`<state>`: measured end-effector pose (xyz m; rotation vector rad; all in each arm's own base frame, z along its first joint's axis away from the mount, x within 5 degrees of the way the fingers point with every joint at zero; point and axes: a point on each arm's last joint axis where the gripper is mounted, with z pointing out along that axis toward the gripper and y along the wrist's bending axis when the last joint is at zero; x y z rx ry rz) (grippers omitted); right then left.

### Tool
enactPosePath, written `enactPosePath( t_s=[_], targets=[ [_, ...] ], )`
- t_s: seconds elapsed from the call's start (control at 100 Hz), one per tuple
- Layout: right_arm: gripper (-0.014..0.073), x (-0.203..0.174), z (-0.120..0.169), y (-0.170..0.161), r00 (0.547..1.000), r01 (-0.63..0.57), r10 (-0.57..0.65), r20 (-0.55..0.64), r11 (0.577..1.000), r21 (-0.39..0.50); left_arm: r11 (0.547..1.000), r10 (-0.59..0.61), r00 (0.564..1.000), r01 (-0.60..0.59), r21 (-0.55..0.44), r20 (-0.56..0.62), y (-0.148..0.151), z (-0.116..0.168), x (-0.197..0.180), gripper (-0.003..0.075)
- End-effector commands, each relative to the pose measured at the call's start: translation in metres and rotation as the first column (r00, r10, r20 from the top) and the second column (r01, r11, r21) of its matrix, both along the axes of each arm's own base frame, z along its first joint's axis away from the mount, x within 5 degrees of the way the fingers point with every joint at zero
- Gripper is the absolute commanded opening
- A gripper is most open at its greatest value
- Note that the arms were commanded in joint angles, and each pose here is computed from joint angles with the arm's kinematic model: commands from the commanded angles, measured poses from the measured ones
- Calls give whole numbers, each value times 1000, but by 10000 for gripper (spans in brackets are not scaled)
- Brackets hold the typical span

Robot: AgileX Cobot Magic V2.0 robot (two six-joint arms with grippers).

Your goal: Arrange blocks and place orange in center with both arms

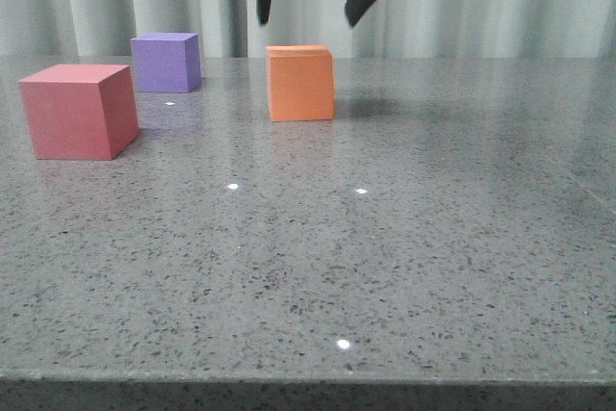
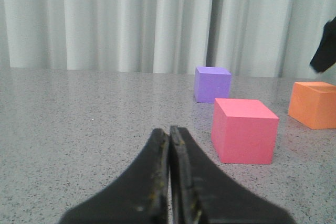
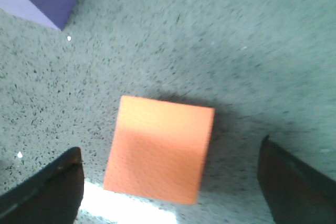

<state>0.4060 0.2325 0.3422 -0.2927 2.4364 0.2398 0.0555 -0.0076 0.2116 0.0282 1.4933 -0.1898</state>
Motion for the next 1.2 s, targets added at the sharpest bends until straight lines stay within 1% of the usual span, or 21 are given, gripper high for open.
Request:
enactPosePath(
  t_s=[0.0, 0.21, 0.36, 0.37, 0.46, 0.51, 0.53, 0.56, 0.6, 0.73, 0.83, 0.87, 0.92, 0.98, 1.05, 1.12, 1.19],
  targets=[
    [654, -13, 61, -32, 988, 15, -20, 156, 999, 30, 1000, -3, 998, 4, -13, 70, 0, -5, -2, -20],
    [654, -23, 77, -88, 985, 84, -80, 156, 996, -17, 1000, -3, 998, 4, -13, 70, 0, -5, -2, -20],
    [654, -41, 79, -133, 975, 162, -156, 161, 986, -26, 1000, -3, 998, 4, -13, 70, 0, -5, -2, -20],
    [654, -42, 76, -135, 975, 165, -159, 156, 986, -29, 1000, -3, 998, 4, -13, 70, 0, -5, -2, -20],
    [654, -62, 78, -160, 962, 208, -201, 185, 978, -20, 1000, -3, 998, 4, -13, 70, 0, -5, -2, -20],
    [654, -76, 74, -172, 956, 231, -223, 190, 973, -20, 1000, -3, 998, 4, -13, 70, 0, -5, -2, -20],
    [654, -82, 77, -177, 950, 240, -232, 207, 971, -12, 1000, -3, 998, 4, -13, 70, 0, -5, -2, -20],
    [654, -91, 72, -184, 947, 252, -244, 208, 968, -12, 1000, -3, 998, 4, -13, 70, 0, -5, -2, -20],
    [654, -104, 74, -193, 936, 271, -263, 236, 963, 0, 1000, -3, 998, 4, -13, 70, 0, -5, -2, -20],
    [654, -145, 63, -219, 898, 327, -317, 304, 945, 19, 1000, -3, 998, 4, -13, 70, 0, -5, -2, -20],
    [654, -173, 51, -233, 869, 369, -358, 341, 929, 34, 1000, -3, 998, 4, -13, 70, 0, -5, -2, -20],
    [654, -185, 41, -238, 863, 384, -372, 341, 923, 35, 1000, -3, 998, 4, -13, 70, 0, -5, -2, -20],
    [654, -198, 37, -241, 853, 397, -385, 353, 917, 40, 1000, -3, 998, 4, -13, 70, 0, -5, -2, -20],
    [654, -212, 26, -243, 846, 401, -389, 364, 915, 45, 1000, -3, 998, 4, -13, 70, 0, -5, -2, -20],
    [654, -227, 18, -242, 831, 392, -382, 404, 918, 62, 1000, -3, 998, 4, -13, 70, 0, -5, -2, -20],
    [654, -239, 11, -241, 804, 375, -372, 464, 923, 90, 1000, -3, 998, 4, -13, 70, 0, -5, -2, -20],
    [654, -252, 8, -239, 764, 355, -362, 535, 927, 120, 1000, -3, 998, 4, -13, 70, 0, -5, -2, -20]
  ],
)
